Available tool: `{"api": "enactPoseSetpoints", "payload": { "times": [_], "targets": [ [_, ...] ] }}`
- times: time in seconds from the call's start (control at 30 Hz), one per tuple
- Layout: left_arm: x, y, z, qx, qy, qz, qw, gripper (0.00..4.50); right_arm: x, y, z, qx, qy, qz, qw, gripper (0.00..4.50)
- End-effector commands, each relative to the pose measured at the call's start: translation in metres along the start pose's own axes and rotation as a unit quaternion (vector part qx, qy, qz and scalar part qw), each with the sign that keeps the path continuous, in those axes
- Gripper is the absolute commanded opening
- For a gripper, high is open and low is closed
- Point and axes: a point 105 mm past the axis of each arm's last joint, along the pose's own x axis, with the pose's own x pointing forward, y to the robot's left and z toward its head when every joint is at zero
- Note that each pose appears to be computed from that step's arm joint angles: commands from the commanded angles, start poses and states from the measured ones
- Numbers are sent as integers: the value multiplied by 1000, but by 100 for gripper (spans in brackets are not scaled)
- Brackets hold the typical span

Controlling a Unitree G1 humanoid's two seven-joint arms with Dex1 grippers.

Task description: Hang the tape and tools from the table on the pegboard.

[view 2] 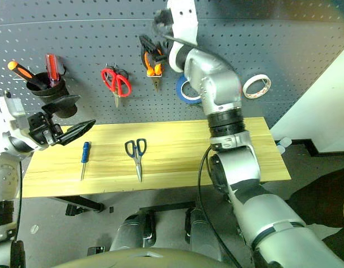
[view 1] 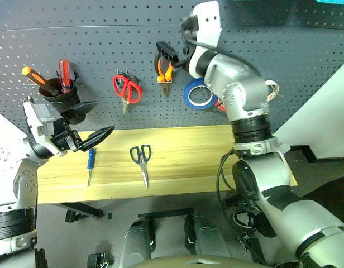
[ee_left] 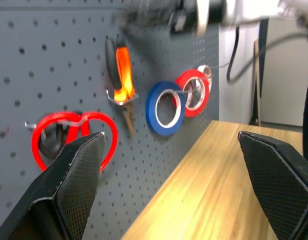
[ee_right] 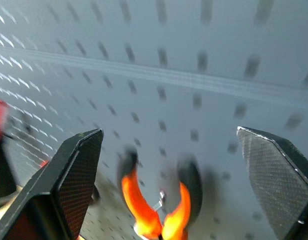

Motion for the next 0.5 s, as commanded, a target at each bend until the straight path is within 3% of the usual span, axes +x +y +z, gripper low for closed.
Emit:
{"api": "enactPoseSetpoints", "payload": {
  "times": [0.03,0.17,0.33,0.5],
  "targets": [
    [-4,2,0,13,20,21,999,450,-21,14,11,2,-4,67,998,447],
    [2,3,-14,21,50,66,996,450,-53,27,-14,7,36,167,985,447],
    [10,-2,-38,-13,87,116,989,450,-101,46,-54,-8,106,300,948,447],
    [24,-4,-71,-53,114,194,973,450,-118,43,-89,29,165,342,925,447]
  ]
}}
